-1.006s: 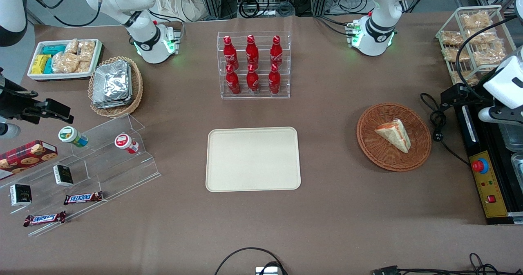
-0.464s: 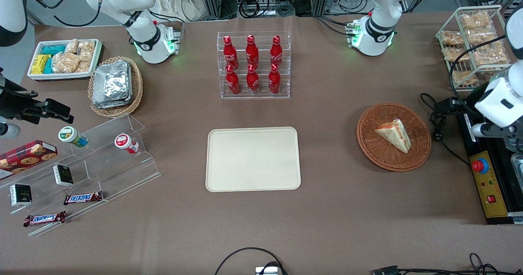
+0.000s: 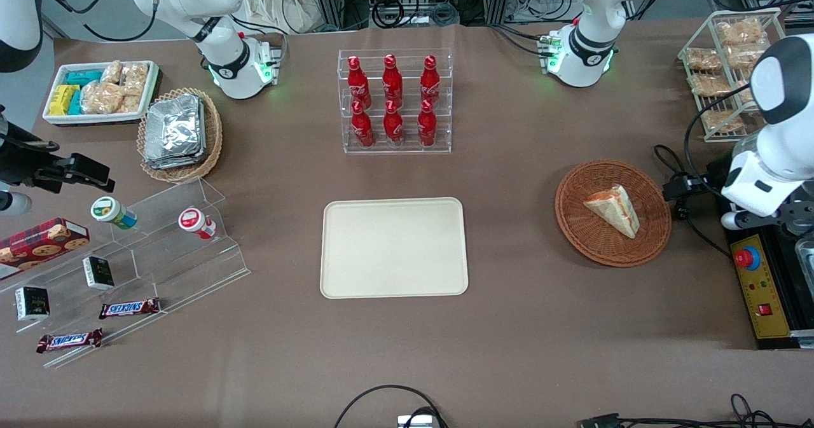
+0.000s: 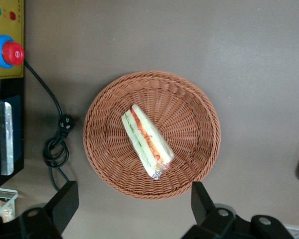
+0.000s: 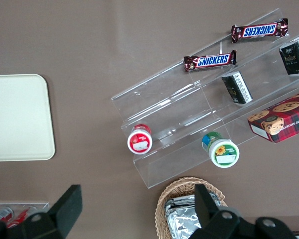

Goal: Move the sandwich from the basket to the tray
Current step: 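Move the left gripper over the wicker basket above the wrapped sandwich, then lower the open left gripper around the wrapped sandwich in the basket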

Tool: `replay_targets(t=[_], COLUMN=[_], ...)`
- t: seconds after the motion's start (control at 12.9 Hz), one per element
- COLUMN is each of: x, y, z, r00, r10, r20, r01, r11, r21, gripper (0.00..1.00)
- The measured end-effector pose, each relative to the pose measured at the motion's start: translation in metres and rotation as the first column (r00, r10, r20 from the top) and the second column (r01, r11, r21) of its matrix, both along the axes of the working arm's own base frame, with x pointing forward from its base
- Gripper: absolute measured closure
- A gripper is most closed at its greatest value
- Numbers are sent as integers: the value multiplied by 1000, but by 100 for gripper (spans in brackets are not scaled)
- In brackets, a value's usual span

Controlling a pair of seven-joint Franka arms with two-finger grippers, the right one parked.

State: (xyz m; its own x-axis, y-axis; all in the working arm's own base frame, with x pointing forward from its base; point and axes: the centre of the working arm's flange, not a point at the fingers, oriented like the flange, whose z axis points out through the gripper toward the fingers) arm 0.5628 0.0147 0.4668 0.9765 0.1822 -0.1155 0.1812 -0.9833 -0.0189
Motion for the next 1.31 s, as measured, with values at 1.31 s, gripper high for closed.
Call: replay_targets(t=[1.31], x=[-65], y=[-2], z=[-143], r00=[942], r10=[311], r20=[127], r01=[-313], r11=[950], r21=[-2], gripper=[0])
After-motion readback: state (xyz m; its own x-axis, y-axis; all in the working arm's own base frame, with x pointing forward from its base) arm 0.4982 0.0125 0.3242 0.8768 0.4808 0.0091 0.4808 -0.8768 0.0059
